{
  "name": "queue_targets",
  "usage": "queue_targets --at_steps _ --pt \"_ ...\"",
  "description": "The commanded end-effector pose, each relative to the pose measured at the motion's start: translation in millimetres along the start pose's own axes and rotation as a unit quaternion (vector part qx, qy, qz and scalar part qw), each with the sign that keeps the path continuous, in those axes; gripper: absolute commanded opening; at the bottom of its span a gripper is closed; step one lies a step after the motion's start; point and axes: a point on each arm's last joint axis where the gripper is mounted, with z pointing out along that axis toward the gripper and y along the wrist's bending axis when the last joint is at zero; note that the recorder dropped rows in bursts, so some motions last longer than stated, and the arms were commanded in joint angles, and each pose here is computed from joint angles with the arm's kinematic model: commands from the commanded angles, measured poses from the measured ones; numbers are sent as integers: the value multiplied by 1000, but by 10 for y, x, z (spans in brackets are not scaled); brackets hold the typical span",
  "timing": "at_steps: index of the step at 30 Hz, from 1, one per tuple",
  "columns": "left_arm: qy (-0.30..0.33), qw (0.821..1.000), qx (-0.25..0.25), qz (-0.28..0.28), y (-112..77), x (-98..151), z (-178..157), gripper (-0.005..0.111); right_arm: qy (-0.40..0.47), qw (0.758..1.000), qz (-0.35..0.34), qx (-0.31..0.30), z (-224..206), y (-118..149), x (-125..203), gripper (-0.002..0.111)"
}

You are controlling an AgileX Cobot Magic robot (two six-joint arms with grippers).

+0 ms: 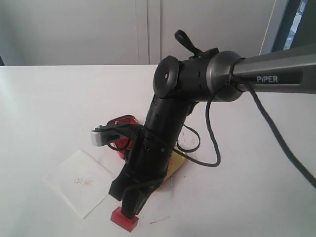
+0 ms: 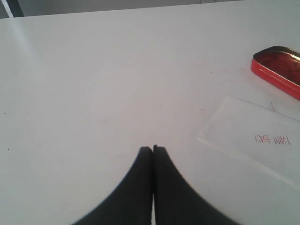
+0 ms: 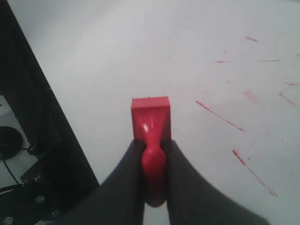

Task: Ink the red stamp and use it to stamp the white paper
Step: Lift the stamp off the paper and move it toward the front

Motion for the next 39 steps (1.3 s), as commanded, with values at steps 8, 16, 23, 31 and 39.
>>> queue_targets --at_steps 8,16,23,31,39 --pt "0 1000 -1 -5 1 -8 2 0 -17 1000 6 10 76 -117 -24 0" --pt "0 1000 -1 -5 1 -8 2 0 -72 996 40 40 91 -197 -126 0" --pt "0 1000 -1 -5 1 -8 2 0 -64 995 74 19 266 -295 -145 0" --pt "0 1000 -1 -5 1 -8 2 0 -85 992 77 52 261 -361 -179 19" --pt "0 1000 -1 -5 1 -8 2 0 -78 990 71 89 203 -392 -159 63"
